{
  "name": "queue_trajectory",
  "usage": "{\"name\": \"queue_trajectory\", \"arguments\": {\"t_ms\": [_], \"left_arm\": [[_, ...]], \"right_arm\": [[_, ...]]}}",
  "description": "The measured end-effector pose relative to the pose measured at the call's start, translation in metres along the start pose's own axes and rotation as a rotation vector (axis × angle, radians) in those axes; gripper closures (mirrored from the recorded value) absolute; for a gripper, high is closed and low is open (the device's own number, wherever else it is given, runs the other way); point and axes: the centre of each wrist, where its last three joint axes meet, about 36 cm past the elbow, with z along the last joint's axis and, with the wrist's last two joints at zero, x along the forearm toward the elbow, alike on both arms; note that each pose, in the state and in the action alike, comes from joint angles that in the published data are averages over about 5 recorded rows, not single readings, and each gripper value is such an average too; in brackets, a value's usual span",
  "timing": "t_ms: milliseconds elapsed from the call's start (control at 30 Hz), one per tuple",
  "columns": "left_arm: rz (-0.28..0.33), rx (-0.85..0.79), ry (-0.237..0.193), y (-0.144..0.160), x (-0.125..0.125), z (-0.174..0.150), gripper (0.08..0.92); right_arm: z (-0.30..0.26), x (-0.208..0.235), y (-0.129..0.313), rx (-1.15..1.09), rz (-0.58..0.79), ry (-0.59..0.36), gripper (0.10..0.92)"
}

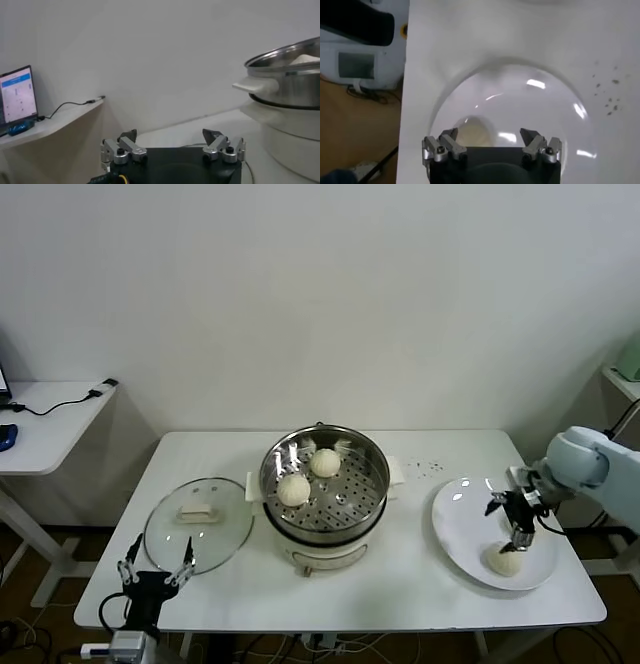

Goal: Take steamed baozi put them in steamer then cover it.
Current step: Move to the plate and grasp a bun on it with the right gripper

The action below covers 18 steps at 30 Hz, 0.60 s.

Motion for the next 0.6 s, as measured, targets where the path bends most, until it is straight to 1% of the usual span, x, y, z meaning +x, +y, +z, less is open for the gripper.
{"name": "queue_trajectory", "arguments": {"t_ms": [267,500,600], "left_arm": [[-0.007,-0.006,0.009,0.003,0.001,0.003,0.177],[-0.008,-0.008,0.013,0.003,0.001,0.005,0.177],[-0.008,-0.01,0.013,0.003,0.001,0.005,0.177]], "right_arm": [[0.01,-0.03,0.003,-0.002,-0.024,0.048,0.2],[0.01,-0.046,0.0,-0.001,-0.034,0.062,0.2],[0.009,-0.05,0.0,0.001,-0.041,0.063,0.221]]}}
